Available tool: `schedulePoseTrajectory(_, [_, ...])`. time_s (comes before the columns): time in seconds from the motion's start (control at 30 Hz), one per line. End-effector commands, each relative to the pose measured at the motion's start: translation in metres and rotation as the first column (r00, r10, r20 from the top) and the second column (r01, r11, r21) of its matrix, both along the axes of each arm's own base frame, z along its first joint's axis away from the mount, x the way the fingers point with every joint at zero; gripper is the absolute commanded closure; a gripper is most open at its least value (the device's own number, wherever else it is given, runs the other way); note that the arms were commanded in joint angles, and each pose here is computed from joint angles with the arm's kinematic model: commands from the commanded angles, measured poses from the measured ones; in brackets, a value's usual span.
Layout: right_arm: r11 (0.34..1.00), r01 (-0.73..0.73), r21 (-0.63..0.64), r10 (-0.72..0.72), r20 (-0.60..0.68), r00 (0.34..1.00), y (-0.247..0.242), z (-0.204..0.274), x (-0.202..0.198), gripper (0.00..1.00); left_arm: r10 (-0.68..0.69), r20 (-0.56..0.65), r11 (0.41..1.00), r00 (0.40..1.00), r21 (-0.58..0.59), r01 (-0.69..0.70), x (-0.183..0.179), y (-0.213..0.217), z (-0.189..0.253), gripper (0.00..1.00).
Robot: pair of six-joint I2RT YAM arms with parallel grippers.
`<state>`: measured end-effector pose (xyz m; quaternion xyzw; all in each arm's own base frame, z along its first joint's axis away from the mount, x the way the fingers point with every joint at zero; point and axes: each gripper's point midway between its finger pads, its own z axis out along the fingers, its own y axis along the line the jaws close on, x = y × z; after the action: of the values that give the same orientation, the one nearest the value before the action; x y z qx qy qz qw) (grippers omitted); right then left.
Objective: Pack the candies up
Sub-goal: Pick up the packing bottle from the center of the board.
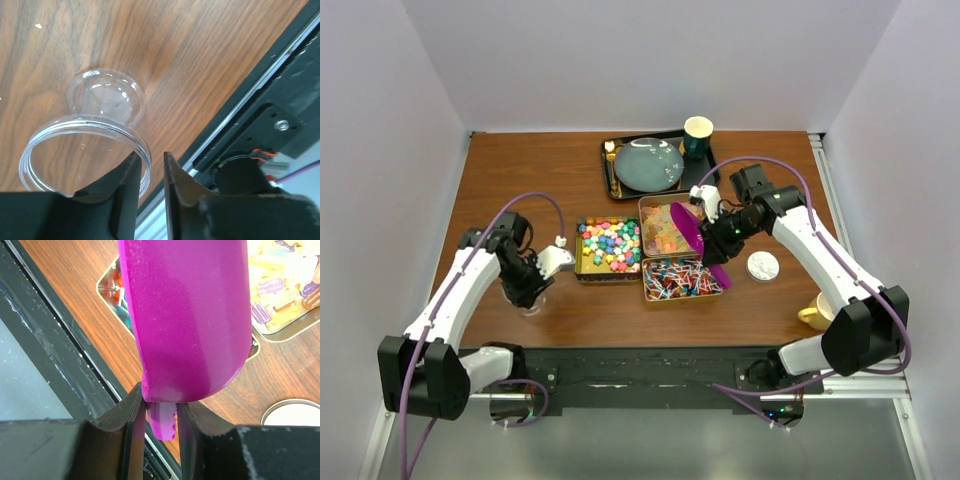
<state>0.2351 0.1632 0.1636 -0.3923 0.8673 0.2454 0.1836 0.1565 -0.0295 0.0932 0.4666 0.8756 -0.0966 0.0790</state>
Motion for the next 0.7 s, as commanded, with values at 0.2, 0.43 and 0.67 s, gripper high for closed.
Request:
schedulePoseTrajectory(0.2, [0.998,0.058,-0.009,-0.058,0.039,0.998,-0.005,0.005,0.007,1.0,-0.389,0.195,0.92,0.9,0.036,0.39,-0.001,0.003,0.011,0.92])
schedulePoseTrajectory(0.43, [0.991,0.135,-0.018,-0.134,0.027,0.991,-0.01,-0.001,0.018,1.0,-0.635,0.339,0.745,0.694,0.032,0.666,0.0,-0.035,0.046,1.0])
schedulePoseTrajectory(0.67, [0.985,0.168,-0.027,-0.167,0.048,0.985,-0.012,0.007,0.034,1.0,-0.738,0.387,0.563,0.553,-0.099,0.821,-0.036,-0.122,0.051,1.0])
